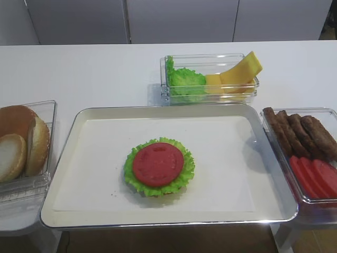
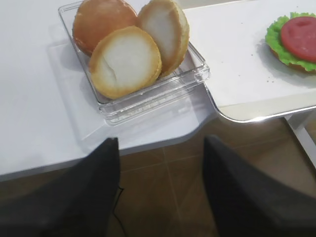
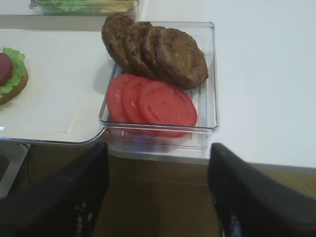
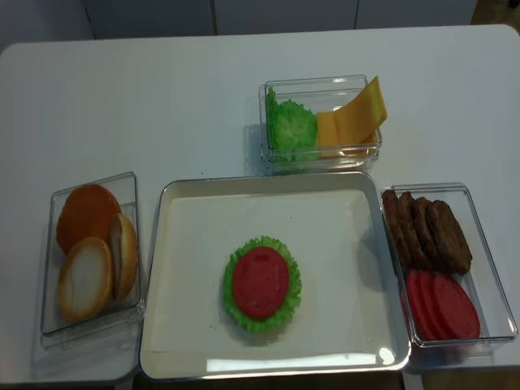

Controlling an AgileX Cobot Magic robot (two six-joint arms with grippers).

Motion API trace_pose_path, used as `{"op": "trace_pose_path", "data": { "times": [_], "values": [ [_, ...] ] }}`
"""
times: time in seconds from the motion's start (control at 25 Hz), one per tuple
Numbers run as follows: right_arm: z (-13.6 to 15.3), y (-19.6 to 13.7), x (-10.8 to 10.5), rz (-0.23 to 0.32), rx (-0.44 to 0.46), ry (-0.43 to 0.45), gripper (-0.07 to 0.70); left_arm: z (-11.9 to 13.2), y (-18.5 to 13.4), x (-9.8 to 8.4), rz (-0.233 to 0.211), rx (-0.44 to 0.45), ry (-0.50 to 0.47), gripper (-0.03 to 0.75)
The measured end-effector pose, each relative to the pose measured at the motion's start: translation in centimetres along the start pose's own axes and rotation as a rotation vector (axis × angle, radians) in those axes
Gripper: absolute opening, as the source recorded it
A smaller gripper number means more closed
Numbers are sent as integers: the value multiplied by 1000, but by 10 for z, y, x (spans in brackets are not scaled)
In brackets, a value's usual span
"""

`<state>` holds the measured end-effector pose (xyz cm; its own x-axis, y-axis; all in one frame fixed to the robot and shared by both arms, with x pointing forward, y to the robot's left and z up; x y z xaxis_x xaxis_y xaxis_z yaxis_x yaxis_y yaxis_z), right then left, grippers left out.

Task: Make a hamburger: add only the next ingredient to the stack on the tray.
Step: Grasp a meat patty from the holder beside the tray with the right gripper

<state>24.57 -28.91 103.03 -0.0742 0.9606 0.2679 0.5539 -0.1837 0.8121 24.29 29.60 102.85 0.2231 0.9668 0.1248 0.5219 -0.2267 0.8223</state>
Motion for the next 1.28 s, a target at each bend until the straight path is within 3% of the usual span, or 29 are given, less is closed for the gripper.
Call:
{"op": "trace_pose_path", "data": {
  "times": [0.2,0.52,0.72,0.96,1.16,1.28],
  "values": [
    [-7,13,7,54,-64,42,533,0,0,0,0,0,0,402],
    [11,59,22,106,67,37,509,0,0,0,0,0,0,402],
    [28,99,39,37,120,90,494,0,0,0,0,0,0,402],
    [64,139,50,36,215,84,487,0,0,0,0,0,0,402],
    [96,156,66,15,315,111,486,0,0,0,0,0,0,402],
    [120,159,76,-3,386,76,486,0,0,0,0,0,0,402]
  ]
}}
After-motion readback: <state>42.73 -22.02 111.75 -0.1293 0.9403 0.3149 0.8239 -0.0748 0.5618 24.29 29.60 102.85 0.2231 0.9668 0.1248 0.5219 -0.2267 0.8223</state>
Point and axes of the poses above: a point on each arm's last joint axis where the gripper is mounted, z pointing out along that axis toward the gripper, x along the wrist's bending axis when the last joint is at zero, y = z × x, the point moved 2 cm from there along z, pointing out along that axis toward the gripper, and after that the axes turned 12 degrees about z, right-handed, at the moved point
